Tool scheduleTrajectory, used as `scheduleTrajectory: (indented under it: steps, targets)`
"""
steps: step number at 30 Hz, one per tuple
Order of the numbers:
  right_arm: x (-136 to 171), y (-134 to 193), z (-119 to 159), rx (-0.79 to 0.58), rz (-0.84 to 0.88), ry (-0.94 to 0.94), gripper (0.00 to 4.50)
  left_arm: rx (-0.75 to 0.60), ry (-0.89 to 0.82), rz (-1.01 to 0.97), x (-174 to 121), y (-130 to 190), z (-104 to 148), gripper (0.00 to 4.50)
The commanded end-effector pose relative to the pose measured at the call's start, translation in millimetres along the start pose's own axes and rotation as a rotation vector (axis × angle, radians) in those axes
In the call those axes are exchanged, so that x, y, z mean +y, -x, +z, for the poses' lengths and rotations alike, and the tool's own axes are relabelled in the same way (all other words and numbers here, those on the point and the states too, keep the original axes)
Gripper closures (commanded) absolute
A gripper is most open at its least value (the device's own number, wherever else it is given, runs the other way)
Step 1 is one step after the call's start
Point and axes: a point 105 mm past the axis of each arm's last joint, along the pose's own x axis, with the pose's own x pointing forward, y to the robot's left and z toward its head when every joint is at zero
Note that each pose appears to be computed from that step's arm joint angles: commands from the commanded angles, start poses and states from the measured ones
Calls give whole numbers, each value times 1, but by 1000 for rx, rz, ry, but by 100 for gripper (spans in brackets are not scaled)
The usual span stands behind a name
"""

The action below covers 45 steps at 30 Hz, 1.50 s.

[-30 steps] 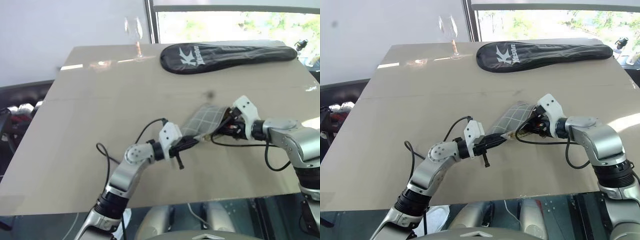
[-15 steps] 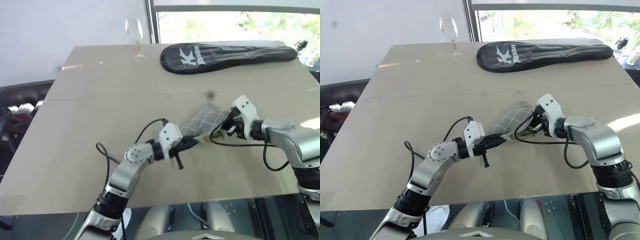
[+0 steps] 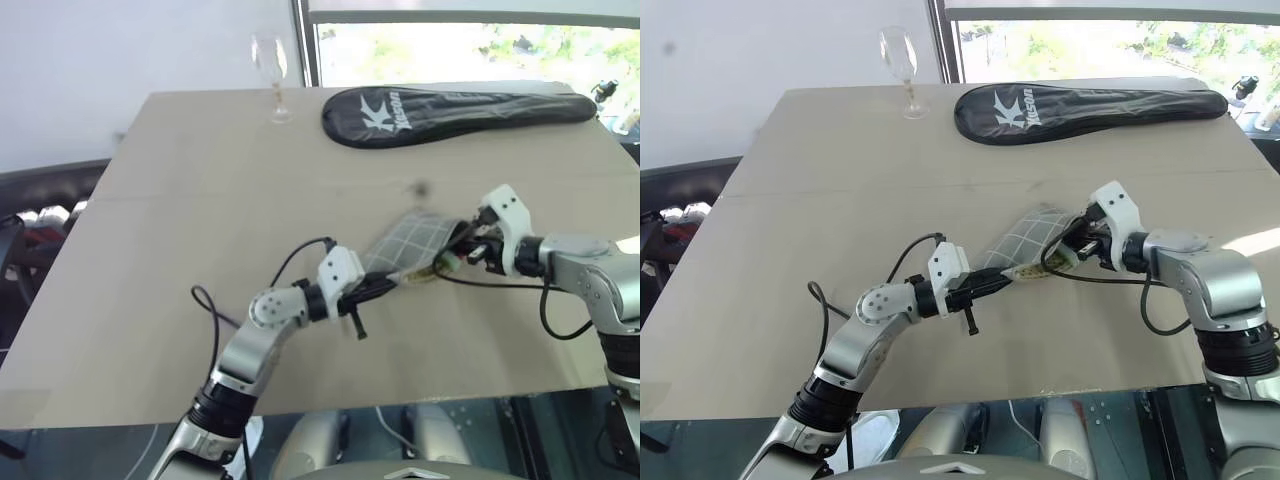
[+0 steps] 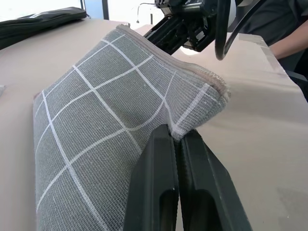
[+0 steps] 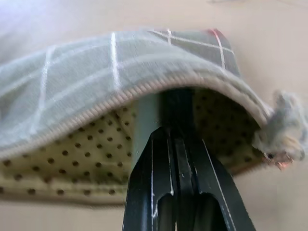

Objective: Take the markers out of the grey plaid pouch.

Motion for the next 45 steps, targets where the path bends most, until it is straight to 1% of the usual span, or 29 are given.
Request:
scheduleTrajectory:
  steps: [1,2,14,16,17,18,19,25,29,33,35,37,41,43,45]
  targets:
    - [-3,3,1,0,-29,52,314,-27,-32,-16,-2,-2,8,450]
    - [-3,3,-1,10,-31,57,275,-26,-31,-17,-2,-2,8,450]
    - [1,-4,-22,106,-6,139,275,-18,-37,-13,0,0,8,450]
    - [1,-4,-23,112,-9,148,329,-17,-38,-10,0,0,8,450]
    - [1,-4,-23,111,-9,149,338,-16,-39,-9,0,0,8,450]
    - [0,-4,-23,109,-11,151,394,-16,-39,-8,0,1,8,450]
    - [0,-4,-21,103,-15,151,409,-15,-39,-8,1,1,8,450]
    - [-8,6,-9,67,-37,160,409,-12,-42,-5,1,2,7,450]
    - [-13,26,1,41,-28,155,409,0,-49,3,3,5,5,450]
    - [-9,63,-18,123,70,161,409,16,-47,54,11,13,2,450]
    - [-13,86,-33,168,72,139,409,29,-44,94,17,22,-1,450]
    - [-19,103,-45,208,52,111,409,39,-40,124,20,30,-2,450]
    - [-29,126,-62,244,6,58,409,53,-44,160,25,42,-3,450]
    - [-48,136,-69,241,-89,24,409,62,-46,175,27,48,-3,450]
    - [-58,143,-73,238,-134,2,409,72,-51,182,28,54,-4,450]
